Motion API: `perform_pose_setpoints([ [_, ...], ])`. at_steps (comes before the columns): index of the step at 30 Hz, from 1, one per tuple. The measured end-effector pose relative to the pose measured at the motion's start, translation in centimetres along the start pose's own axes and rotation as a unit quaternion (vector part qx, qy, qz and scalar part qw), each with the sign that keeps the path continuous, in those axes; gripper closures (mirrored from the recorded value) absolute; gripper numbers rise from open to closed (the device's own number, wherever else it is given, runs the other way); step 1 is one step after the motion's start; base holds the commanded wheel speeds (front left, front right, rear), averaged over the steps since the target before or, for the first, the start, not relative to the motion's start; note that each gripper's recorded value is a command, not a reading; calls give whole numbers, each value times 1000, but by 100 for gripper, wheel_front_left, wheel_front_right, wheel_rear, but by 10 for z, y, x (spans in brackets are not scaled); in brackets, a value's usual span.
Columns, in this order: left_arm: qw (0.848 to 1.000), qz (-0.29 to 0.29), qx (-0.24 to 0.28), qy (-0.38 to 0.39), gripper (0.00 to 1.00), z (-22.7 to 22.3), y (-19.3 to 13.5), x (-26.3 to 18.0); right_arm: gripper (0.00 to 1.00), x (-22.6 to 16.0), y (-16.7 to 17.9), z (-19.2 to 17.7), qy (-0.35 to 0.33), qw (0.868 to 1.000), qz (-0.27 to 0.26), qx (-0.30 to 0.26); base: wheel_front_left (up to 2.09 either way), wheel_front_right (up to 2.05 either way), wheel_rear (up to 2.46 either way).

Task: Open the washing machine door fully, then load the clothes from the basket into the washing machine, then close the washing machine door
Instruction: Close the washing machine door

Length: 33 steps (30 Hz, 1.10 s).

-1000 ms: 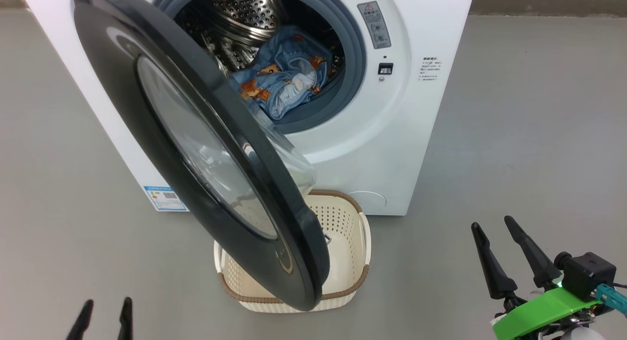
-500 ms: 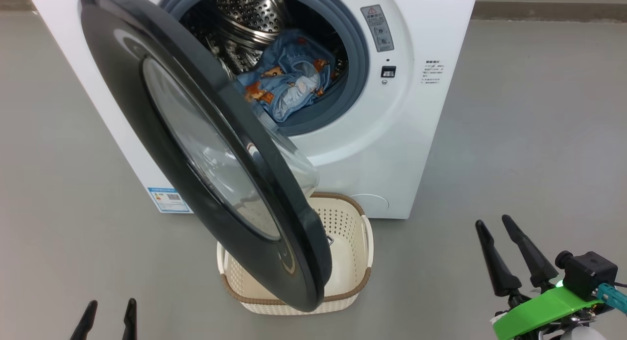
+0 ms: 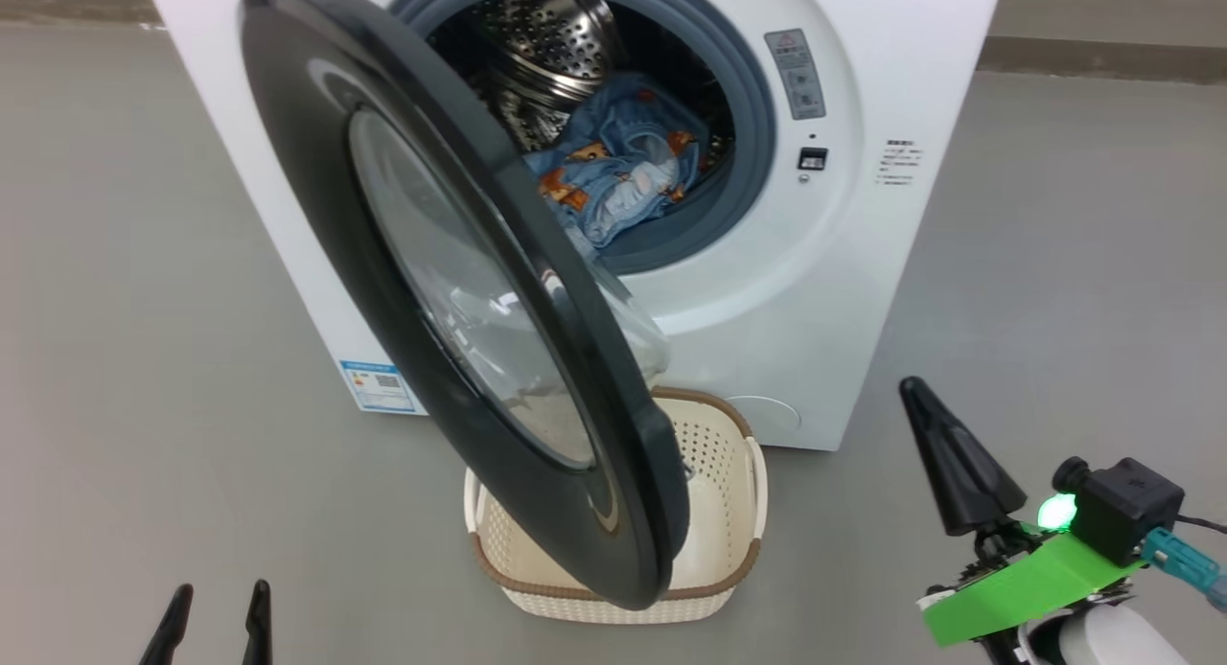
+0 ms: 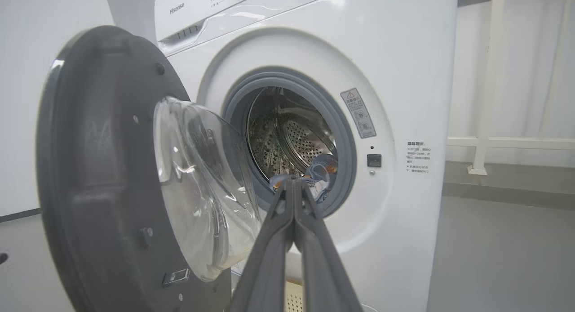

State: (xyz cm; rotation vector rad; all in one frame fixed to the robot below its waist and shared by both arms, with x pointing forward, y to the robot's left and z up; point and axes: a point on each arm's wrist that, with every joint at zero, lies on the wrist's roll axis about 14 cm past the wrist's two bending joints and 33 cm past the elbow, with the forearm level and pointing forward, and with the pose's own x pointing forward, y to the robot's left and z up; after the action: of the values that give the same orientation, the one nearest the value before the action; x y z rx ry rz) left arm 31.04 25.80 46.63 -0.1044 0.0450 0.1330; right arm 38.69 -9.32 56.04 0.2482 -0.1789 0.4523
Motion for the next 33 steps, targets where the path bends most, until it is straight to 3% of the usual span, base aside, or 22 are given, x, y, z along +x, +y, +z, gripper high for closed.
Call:
perform_pose_setpoints([
  [9,999,41,-7,0,0,-3,22,-26,100,25,81,24,-44,991,125,21,0,0,0],
  [19,997,79,-10,-9,0,-1,41,-48,100,17,177,39,-65,959,270,54,0,0,0],
  [26,996,91,-13,-9,0,-2,47,-54,100,-1,215,16,-24,942,326,77,0,0,0],
  [33,996,88,-15,-3,0,-5,43,-53,100,-18,228,-22,42,933,345,93,0,0,0],
])
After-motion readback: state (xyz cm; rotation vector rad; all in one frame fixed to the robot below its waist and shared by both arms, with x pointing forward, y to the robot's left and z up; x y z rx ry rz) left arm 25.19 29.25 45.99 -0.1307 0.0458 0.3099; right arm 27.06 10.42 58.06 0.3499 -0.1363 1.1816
